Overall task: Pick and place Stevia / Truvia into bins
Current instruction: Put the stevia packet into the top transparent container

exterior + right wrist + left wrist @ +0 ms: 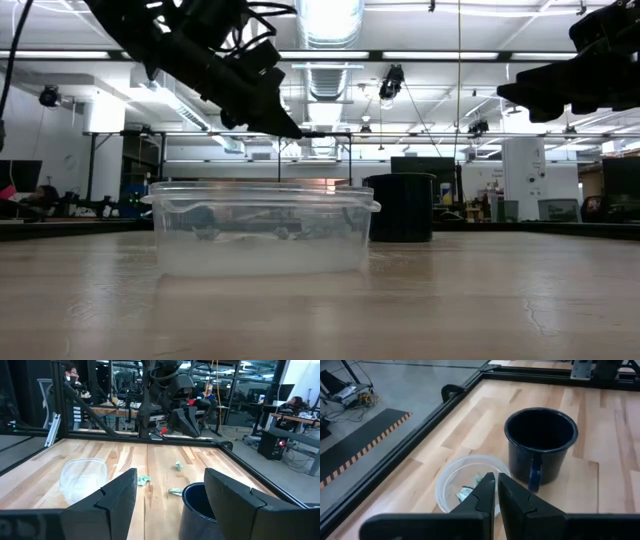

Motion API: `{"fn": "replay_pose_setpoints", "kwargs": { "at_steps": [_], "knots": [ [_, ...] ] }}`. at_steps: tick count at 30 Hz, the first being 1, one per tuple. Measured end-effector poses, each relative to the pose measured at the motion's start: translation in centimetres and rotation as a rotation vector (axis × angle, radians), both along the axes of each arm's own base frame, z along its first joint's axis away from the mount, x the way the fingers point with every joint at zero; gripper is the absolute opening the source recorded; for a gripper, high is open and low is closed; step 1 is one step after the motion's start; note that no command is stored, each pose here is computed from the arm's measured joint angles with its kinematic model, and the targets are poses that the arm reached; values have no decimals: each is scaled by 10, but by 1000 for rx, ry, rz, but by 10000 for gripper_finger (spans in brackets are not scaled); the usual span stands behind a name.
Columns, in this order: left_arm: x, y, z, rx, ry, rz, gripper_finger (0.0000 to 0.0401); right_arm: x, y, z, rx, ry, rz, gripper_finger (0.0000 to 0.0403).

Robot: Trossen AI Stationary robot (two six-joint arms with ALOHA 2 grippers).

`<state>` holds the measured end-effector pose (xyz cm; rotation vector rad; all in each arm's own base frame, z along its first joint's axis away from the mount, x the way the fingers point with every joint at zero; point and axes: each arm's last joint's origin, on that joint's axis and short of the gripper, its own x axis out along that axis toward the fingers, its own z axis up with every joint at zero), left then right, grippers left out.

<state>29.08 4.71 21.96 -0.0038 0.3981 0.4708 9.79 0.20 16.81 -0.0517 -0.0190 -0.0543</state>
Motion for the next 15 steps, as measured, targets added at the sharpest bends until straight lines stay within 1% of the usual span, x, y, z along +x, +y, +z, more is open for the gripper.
{"fn": "replay_pose_setpoints", "kwargs": {
  "at_steps": [9,12,15],
  "knots": [
    [4,0,-12,2,43,-5,7,0,0,0,0,0,0,221],
    [5,0,-14,0,49,-6,23,0,0,0,0,0,0,221],
    [5,0,-15,-2,52,-6,54,0,0,0,0,0,0,221]
  ]
}}
